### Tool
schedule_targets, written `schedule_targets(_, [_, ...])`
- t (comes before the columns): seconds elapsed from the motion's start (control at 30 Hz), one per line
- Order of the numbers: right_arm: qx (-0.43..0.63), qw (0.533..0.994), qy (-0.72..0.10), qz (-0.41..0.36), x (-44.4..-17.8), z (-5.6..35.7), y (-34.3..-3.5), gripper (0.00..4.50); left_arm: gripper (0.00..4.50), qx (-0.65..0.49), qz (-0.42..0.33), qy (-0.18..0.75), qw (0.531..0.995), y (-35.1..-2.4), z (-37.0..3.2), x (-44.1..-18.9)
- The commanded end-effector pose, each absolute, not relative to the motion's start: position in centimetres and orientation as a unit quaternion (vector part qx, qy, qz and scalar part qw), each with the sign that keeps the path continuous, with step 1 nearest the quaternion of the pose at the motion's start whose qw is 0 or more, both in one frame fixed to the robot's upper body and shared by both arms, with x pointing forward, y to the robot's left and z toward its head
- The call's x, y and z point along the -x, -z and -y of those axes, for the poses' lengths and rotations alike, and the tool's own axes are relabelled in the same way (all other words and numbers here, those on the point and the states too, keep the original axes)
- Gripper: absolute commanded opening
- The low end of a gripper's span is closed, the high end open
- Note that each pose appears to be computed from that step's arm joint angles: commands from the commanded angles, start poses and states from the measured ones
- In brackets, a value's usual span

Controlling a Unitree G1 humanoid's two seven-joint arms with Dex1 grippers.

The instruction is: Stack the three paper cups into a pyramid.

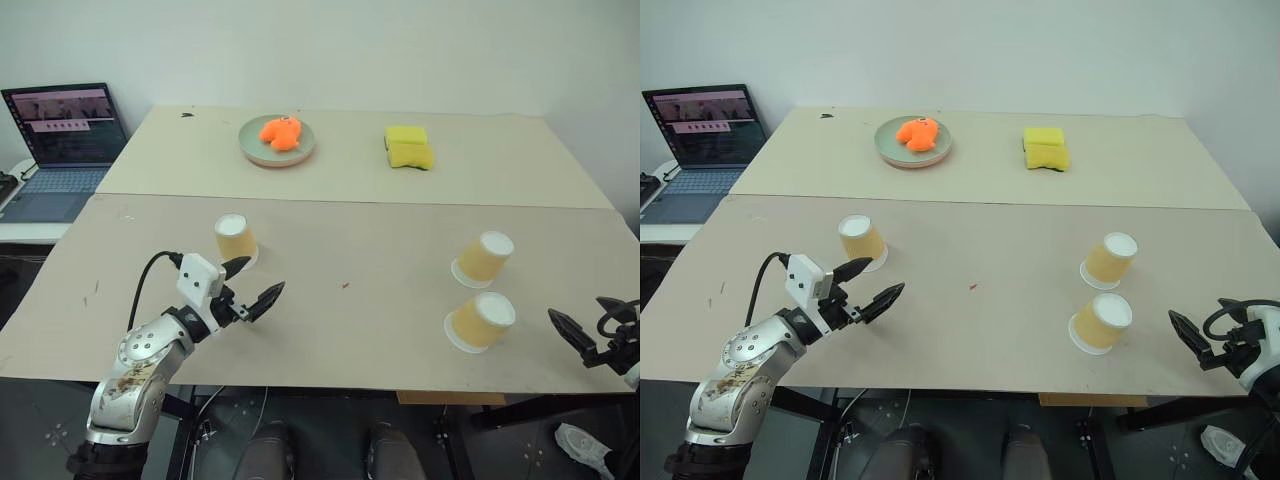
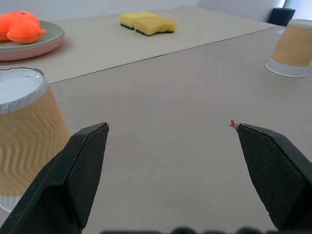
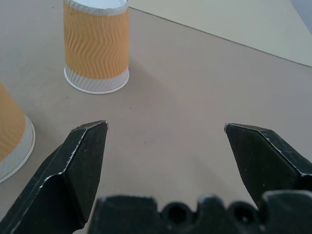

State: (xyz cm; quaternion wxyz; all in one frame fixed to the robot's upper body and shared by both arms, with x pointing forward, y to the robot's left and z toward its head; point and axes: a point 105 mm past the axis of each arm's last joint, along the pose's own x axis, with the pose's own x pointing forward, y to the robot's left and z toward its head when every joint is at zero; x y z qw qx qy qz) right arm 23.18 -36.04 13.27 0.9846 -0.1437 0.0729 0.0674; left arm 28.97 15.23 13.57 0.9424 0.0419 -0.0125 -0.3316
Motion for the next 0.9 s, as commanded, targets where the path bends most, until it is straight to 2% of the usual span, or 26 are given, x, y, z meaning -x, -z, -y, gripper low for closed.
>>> schedule_targets(0.03, [0.17, 0.982, -0.075, -0.047, -22.9, 35.8, -15.6, 4.5, 4.48, -0.052, 0.016, 0.423, 0.905, -14.8, -13.0, -29.4])
schedule_targets(0.13, [0.203, 0.974, -0.093, -0.047, -22.1, 35.5, -17.8, 4.5, 4.48, -0.085, 0.016, 0.564, 0.821, -17.0, -9.9, -30.2])
schedule_targets(0.33, [0.205, 0.972, -0.097, -0.058, -20.4, 34.9, -18.2, 4.5, 4.48, -0.111, 0.033, 0.632, 0.766, -18.3, -7.9, -30.4])
schedule_targets(0.5, [0.211, 0.968, -0.111, -0.082, -18.9, 33.5, -17.3, 4.5, 4.48, -0.12, 0.043, 0.665, 0.736, -18.5, -6.6, -30.3])
schedule_targets(0.63, [0.192, 0.964, -0.158, -0.099, -17.9, 30.0, -15.9, 4.5, 4.48, -0.124, 0.047, 0.692, 0.71, -18.6, -5.9, -29.8])
schedule_targets(0.77, [0.163, 0.959, -0.208, -0.102, -17.7, 26.3, -14.8, 4.5, 4.48, -0.124, 0.048, 0.707, 0.695, -18.4, -5.3, -29.5])
schedule_targets(0.9, [0.152, 0.959, -0.22, -0.097, -18.2, 25.4, -14.5, 4.5, 4.48, -0.119, 0.055, 0.714, 0.687, -18.7, -4.7, -29.3])
